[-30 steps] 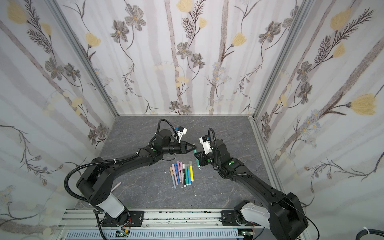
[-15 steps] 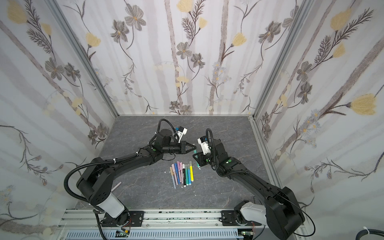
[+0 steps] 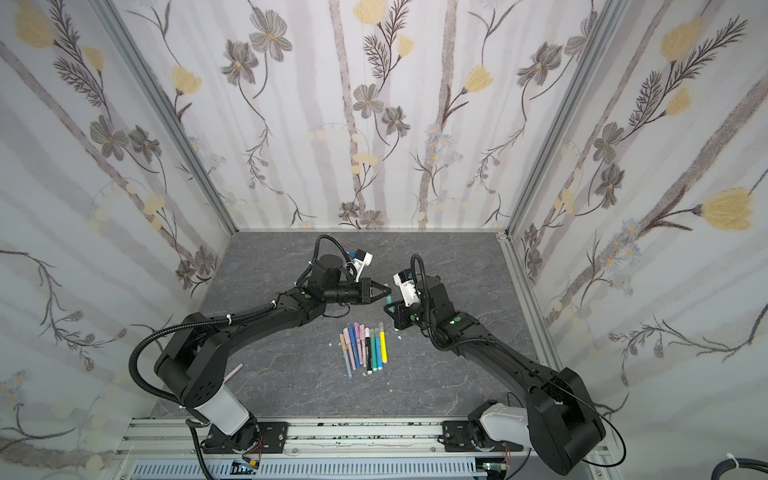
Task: Open the pen caps
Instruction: 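Pull the cap off with the left gripper, drawing it away from the right gripper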
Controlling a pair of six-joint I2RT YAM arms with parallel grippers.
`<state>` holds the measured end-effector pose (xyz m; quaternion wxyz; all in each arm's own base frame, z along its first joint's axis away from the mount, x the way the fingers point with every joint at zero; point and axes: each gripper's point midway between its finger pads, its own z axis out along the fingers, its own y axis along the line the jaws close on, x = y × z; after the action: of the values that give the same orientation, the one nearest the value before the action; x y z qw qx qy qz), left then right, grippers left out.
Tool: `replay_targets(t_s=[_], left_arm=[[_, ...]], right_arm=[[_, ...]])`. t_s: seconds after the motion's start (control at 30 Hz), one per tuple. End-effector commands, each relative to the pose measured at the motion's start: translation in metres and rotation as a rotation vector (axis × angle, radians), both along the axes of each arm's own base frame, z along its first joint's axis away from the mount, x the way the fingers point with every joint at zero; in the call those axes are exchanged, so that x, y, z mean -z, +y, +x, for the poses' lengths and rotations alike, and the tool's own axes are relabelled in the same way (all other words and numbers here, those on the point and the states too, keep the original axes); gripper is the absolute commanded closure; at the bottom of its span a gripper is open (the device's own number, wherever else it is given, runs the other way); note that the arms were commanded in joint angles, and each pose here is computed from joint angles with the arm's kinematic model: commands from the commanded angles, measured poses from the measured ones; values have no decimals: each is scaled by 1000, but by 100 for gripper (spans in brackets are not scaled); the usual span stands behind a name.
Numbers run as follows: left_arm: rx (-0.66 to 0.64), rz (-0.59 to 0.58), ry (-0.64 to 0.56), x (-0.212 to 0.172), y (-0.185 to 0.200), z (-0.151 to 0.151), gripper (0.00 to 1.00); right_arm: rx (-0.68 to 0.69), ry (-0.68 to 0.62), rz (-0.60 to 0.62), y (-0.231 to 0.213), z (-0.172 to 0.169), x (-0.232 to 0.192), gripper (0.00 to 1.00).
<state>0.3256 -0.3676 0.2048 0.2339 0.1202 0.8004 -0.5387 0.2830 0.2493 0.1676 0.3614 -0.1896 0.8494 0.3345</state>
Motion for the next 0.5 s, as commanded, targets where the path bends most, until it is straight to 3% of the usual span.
replay_targets(t_s=[0.0, 0.23, 0.47], left_arm=[[-223, 53, -39, 3, 25, 55, 100], [-230, 96, -53, 4, 15, 85, 100], [-266, 107, -61, 8, 22, 104, 100]], right_arm=[[-42, 55, -32, -7, -22, 19, 100], [-39, 99, -66, -22, -47, 41, 100], [38, 111, -128, -39, -45, 55, 100]])
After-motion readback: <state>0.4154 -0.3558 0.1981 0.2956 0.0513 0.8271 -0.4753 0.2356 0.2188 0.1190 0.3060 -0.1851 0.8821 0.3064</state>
